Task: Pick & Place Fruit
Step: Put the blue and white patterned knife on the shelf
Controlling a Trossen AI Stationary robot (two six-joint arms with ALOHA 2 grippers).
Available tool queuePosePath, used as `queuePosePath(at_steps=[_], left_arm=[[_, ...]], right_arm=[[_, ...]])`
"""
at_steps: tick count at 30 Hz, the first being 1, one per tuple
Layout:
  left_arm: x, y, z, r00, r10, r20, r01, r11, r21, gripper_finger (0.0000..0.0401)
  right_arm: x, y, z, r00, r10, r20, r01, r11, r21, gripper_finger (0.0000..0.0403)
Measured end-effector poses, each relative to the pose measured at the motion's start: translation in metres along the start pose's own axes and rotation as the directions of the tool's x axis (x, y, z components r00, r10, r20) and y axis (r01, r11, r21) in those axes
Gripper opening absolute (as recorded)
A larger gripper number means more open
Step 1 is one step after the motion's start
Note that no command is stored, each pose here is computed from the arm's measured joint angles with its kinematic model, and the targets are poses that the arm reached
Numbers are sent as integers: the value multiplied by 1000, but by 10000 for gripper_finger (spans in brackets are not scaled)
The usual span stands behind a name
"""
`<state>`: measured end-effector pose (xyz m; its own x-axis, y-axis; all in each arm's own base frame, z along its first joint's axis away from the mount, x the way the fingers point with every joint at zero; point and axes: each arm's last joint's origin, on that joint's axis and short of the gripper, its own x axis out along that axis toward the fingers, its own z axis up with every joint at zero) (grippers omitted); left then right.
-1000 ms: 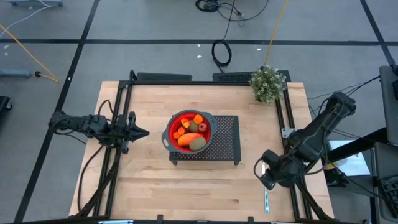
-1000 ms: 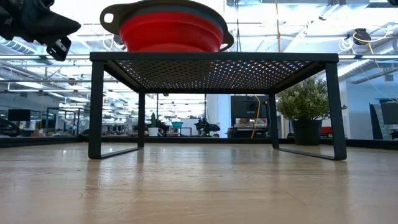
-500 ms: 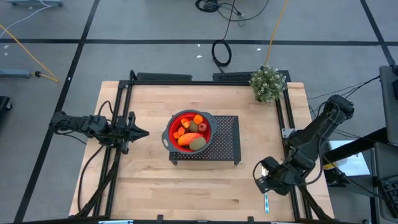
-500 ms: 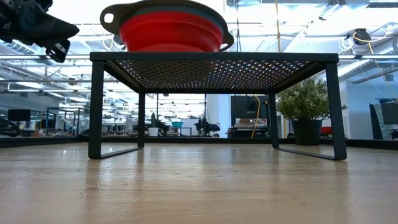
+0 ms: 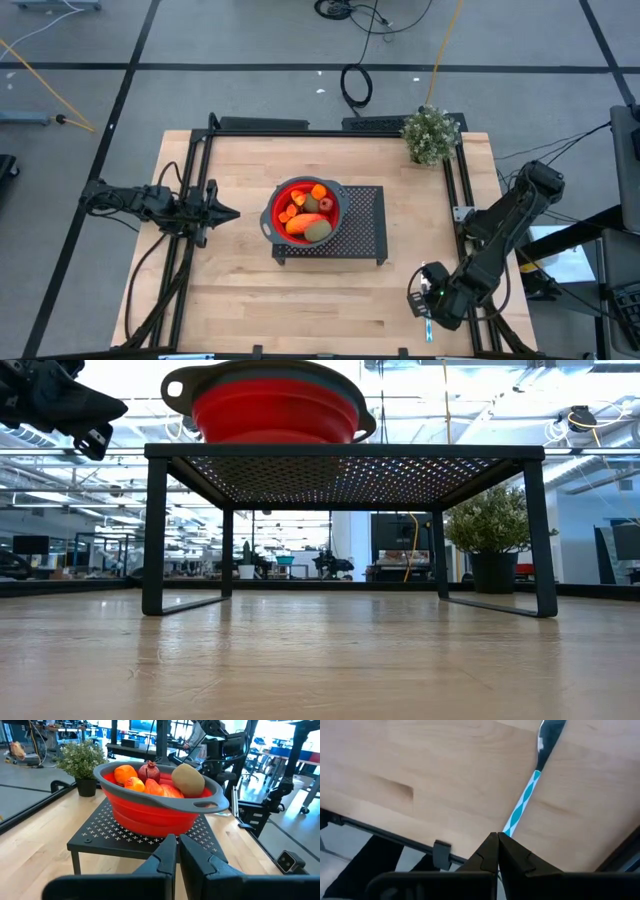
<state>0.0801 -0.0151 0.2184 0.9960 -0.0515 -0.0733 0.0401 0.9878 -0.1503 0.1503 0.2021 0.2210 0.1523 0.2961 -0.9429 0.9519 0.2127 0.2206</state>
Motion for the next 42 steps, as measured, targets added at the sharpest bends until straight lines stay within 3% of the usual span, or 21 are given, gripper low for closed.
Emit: queuePosePath(at_steps=[11,18,24,28,42], left_arm=[[0,0,0,1000,0,1,0,1000,-19,5],[0,0,0,1000,0,3,0,1000,-20,23],[0,0,0,1000,0,3,1,1000,-21,6],[0,0,0,1000,0,3,0,1000,-21,5],[0,0,0,1000,0,2,0,1000,-20,26]], right_arm=[[15,-6,6,1000,13,-12,-13,1000,-17,12],[19,-8,8,1000,11,-10,-11,1000,-17,83],[19,-12,11,999,-30,24,30,1000,8,152],[19,-15,14,997,-63,52,62,998,29,177],[43,-23,22,1000,7,-3,-7,996,90,165]])
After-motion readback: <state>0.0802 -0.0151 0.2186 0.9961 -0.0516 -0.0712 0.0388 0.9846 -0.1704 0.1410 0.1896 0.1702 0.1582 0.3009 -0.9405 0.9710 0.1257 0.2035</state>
